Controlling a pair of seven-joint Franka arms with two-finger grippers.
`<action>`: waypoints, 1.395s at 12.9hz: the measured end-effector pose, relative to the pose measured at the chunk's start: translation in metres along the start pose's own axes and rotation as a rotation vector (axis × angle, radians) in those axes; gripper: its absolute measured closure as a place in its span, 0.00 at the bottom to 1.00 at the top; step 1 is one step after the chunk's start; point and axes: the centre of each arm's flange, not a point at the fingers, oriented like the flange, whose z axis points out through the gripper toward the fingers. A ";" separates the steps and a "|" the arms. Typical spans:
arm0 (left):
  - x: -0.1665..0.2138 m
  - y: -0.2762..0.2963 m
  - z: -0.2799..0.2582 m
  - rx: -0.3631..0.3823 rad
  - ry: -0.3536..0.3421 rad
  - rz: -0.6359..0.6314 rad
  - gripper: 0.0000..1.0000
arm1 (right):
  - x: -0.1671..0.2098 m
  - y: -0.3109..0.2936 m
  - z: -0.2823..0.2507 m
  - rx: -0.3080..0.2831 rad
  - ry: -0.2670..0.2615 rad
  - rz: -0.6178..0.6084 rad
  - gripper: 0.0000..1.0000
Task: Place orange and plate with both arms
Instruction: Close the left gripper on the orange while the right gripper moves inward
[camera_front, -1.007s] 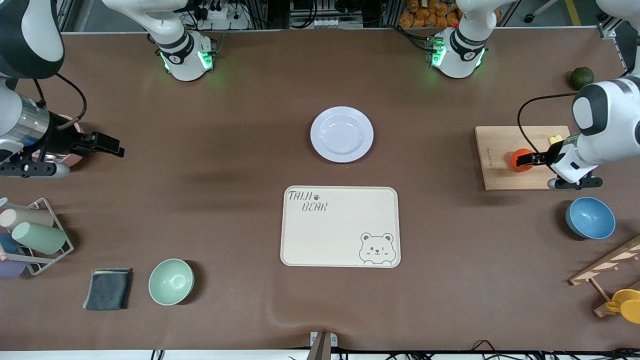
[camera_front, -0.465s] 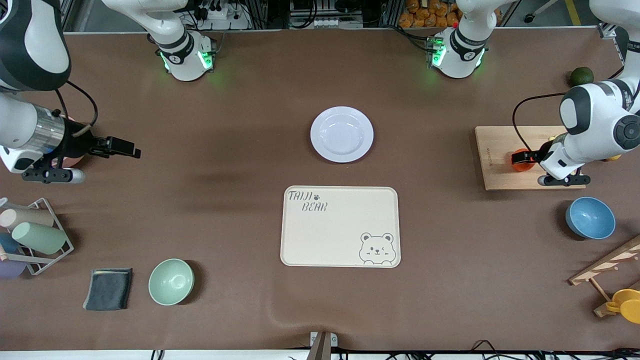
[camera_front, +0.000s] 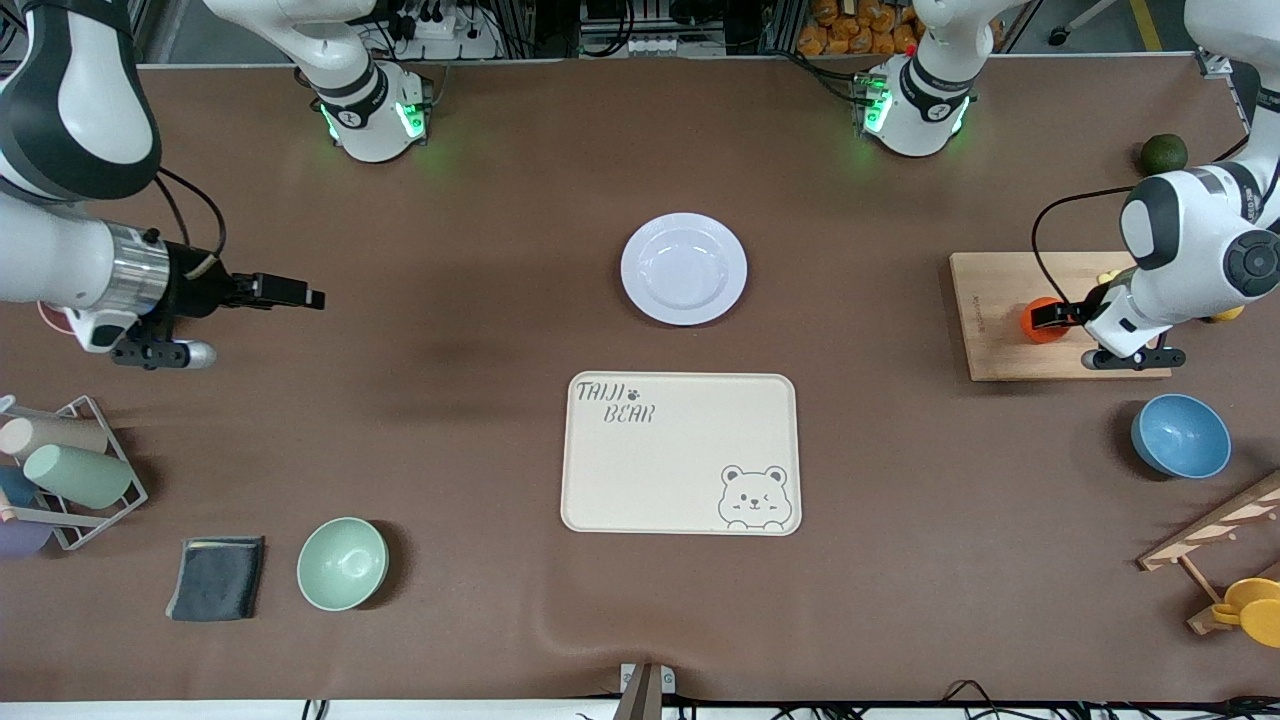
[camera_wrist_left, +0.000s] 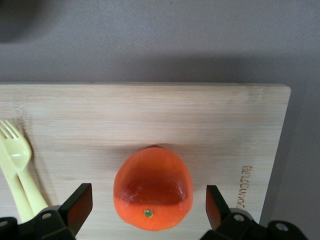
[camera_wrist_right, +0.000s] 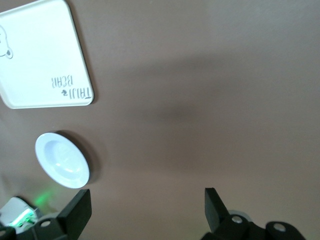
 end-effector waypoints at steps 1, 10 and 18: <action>0.000 0.001 0.003 -0.002 -0.003 0.002 0.00 | 0.001 0.000 0.005 0.014 -0.011 0.005 0.00; 0.001 0.005 0.028 -0.016 -0.006 0.009 0.00 | 0.006 -0.012 0.031 0.138 -0.077 0.028 0.00; 0.002 0.007 0.030 -0.018 -0.009 0.012 0.31 | 0.013 -0.002 0.060 0.208 -0.134 0.078 0.00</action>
